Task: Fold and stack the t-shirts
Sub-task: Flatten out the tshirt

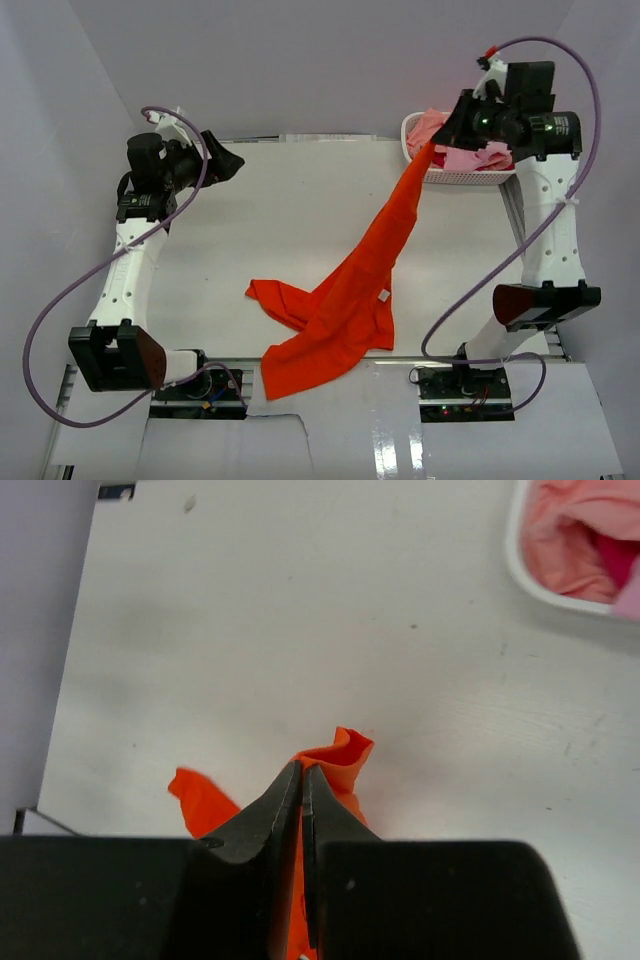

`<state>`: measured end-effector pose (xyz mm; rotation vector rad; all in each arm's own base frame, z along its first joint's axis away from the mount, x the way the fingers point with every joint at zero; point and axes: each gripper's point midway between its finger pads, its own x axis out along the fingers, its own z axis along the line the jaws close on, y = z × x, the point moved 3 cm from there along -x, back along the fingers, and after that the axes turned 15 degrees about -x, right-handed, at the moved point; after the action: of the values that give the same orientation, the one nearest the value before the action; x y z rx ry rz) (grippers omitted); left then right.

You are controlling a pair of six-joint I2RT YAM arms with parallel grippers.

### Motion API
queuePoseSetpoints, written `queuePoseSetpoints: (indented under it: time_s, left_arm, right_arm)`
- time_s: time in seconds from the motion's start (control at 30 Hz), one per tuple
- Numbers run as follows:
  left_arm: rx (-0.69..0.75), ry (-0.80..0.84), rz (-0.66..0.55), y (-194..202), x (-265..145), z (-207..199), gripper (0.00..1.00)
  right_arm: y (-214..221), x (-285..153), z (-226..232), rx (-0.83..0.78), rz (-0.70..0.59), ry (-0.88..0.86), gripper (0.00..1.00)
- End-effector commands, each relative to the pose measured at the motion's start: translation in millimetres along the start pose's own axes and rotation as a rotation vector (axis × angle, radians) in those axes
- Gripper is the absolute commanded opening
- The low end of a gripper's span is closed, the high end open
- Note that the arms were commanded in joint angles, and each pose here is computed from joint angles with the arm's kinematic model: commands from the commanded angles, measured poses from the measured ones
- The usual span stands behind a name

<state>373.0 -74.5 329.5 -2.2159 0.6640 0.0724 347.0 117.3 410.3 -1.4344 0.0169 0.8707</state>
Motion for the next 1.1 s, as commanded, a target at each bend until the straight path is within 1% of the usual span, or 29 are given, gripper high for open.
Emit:
queuePoseSetpoints:
  time_s: [0.0, 0.07, 0.1, 0.17, 0.2, 0.23, 0.27, 0.33, 0.37, 0.43, 0.47, 0.5, 0.53, 0.57, 0.6, 0.63, 0.67, 0.7, 0.73, 0.77, 0.8, 0.83, 0.87, 0.9, 0.97, 1.0, 1.03, 1.07]
  left_arm:
    - [-0.056, -0.032, -0.008, -5, 1, 16, 0.98]
    - [-0.068, -0.032, -0.01, -8, 2, 18, 0.98]
    - [-0.07, -0.03, -0.012, -9, 2, 18, 0.98]
    - [-0.071, -0.04, -0.016, -9, 2, 20, 0.98]
    - [-0.074, -0.05, -0.021, -9, 2, 22, 0.98]
    - [-0.075, -0.06, -0.028, -10, 1, 23, 0.98]
    - [-0.074, -0.074, -0.043, -12, -1, 25, 0.98]
    - [-0.08, -0.085, -0.053, -11, -4, 28, 0.98]
    - [-0.08, -0.085, -0.056, -11, -5, 28, 0.98]
    - [-0.088, -0.083, -0.05, -10, -4, 29, 0.98]
    - [-0.09, -0.083, -0.048, -9, -3, 30, 0.98]
    - [-0.099, -0.09, -0.051, -9, -3, 31, 0.98]
    - [-0.109, -0.104, -0.056, -9, -3, 34, 0.98]
    - [-0.118, -0.125, -0.064, -10, -3, 37, 0.98]
    - [-0.138, -0.181, -0.081, -10, -4, 47, 0.98]
    - [-0.164, -0.211, -0.093, -11, -6, 53, 0.98]
    - [-0.175, -0.233, -0.103, -11, -8, 57, 0.98]
    - [-0.188, -0.268, -0.127, -13, -12, 64, 0.98]
    - [-0.208, -0.281, -0.14, -13, -15, 67, 0.98]
    - [-0.216, -0.298, -0.154, -13, -18, 69, 0.98]
    - [-0.236, -0.336, -0.171, -14, -22, 77, 0.98]
    - [-0.26, -0.378, -0.207, -16, -29, 83, 0.98]
    - [-0.283, -0.409, -0.225, -17, -35, 89, 0.98]
    - [-0.314, -0.447, -0.266, -23, -45, 101, 0.98]
    - [-0.375, -0.465, -0.302, -26, -59, 111, 0.98]
    - [-0.4, -0.484, -0.335, -33, -70, 122, 0.98]
    - [-0.411, -0.481, -0.337, -34, -73, 125, 0.98]
    - [-0.411, -0.474, -0.331, -35, -75, 127, 0.98]
  right_arm:
    - [-55, -49, -34, -0.014, -0.238, 0.01, 0.08]
    - [-63, -49, -49, 0.024, -0.248, 0.052, 0.08]
    - [-69, -55, -59, 0.031, -0.271, 0.128, 0.08]
    - [-73, -65, -65, 0.039, -0.31, 0.209, 0.08]
    - [-71, -68, -78, 0.055, -0.318, 0.307, 0.08]
    - [-65, -67, -87, 0.074, -0.305, 0.362, 0.08]
    - [-66, -77, -92, 0.073, -0.324, 0.42, 0.08]
    - [-66, -89, -106, 0.088, -0.337, 0.505, 0.08]
    - [-67, -88, -107, 0.087, -0.34, 0.501, 0.08]
    - [-69, -76, -94, 0.081, -0.332, 0.382, 0.08]
    - [-62, -58, -93, 0.094, -0.296, 0.321, 0.08]
    - [-61, -39, -73, 0.076, -0.269, 0.233, 0.08]
    - [-57, -24, -62, 0.059, -0.242, 0.197, 0.08]
    - [-45, 4, -48, 0.049, -0.18, 0.138, 0.08]
    - [-40, 28, -13, 0.007, -0.146, 0.042, 0.08]
    - [-28, 58, -3, 0.0, -0.078, 0.001, 0.08]
    - [-25, 74, 14, -0.025, -0.052, -0.035, 0.08]
    - [-14, 92, 47, -0.064, 0.003, -0.091, 0.08]
    - [2, 126, 54, -0.063, 0.077, -0.114, 0.08]
    - [-3, 135, 70, -0.082, 0.07, -0.147, 0.08]
    - [3, 147, 99, -0.098, 0.087, -0.226, 0.08]
    - [13, 171, 108, -0.076, 0.123, -0.257, 0.08]
    - [15, 174, 140, -0.085, 0.124, -0.372, 0.08]
    - [14, 186, 158, -0.089, 0.096, -0.46, 0.08]
    - [8, 174, 201, -0.083, 0.059, -0.68, 0.08]
    - [3, 146, 237, -0.121, 0.039, -0.867, 0.08]
    - [-12, 126, 255, -0.171, -0.045, -0.967, 0.08]
    - [-20, 103, 268, -0.155, -0.059, -1.046, 0.08]
